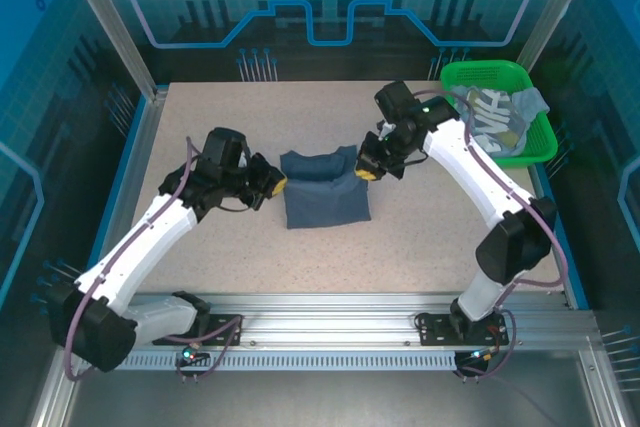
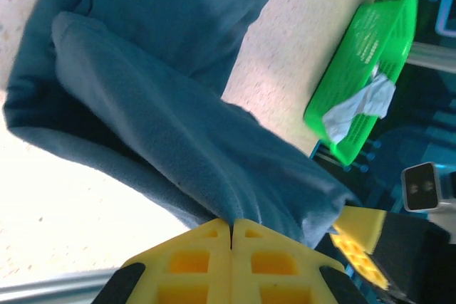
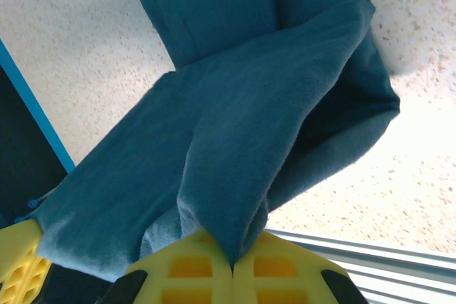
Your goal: Fold and stack the t-shirts
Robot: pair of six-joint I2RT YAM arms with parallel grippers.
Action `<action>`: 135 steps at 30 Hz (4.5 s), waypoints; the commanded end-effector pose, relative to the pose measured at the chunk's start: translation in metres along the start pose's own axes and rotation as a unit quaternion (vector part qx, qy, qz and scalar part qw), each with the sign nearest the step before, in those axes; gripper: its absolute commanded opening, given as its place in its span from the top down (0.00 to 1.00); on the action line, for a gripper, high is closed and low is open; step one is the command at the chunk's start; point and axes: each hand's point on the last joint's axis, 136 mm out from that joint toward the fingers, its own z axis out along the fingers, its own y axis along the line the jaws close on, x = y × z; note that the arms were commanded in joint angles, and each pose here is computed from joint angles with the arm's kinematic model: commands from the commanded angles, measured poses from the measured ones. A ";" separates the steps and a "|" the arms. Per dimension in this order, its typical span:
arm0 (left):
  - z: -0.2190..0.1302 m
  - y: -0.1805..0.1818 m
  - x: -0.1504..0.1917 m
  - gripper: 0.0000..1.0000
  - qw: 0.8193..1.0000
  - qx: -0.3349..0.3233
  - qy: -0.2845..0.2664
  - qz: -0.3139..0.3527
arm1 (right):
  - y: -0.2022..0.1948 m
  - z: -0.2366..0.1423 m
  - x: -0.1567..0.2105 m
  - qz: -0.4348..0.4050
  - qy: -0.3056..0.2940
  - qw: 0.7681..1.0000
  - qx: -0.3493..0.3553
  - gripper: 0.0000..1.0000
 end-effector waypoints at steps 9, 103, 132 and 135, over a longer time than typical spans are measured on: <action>0.054 -0.024 -0.066 1.00 0.997 0.017 0.026 -0.067 | 0.027 0.039 -0.061 0.071 0.062 0.995 -0.029 1.00; 0.158 0.099 -0.162 0.85 0.894 0.018 -0.260 -0.365 | -0.071 0.016 -0.027 0.020 -0.072 0.991 -0.109 0.53; 0.059 0.094 -0.394 0.43 0.940 0.084 -0.258 -0.208 | -0.075 0.024 -0.036 0.029 -0.064 0.992 -0.102 0.53; 0.048 0.057 -0.374 0.43 0.942 0.119 -0.254 -0.184 | -0.069 0.022 -0.040 0.020 -0.065 0.992 -0.104 0.53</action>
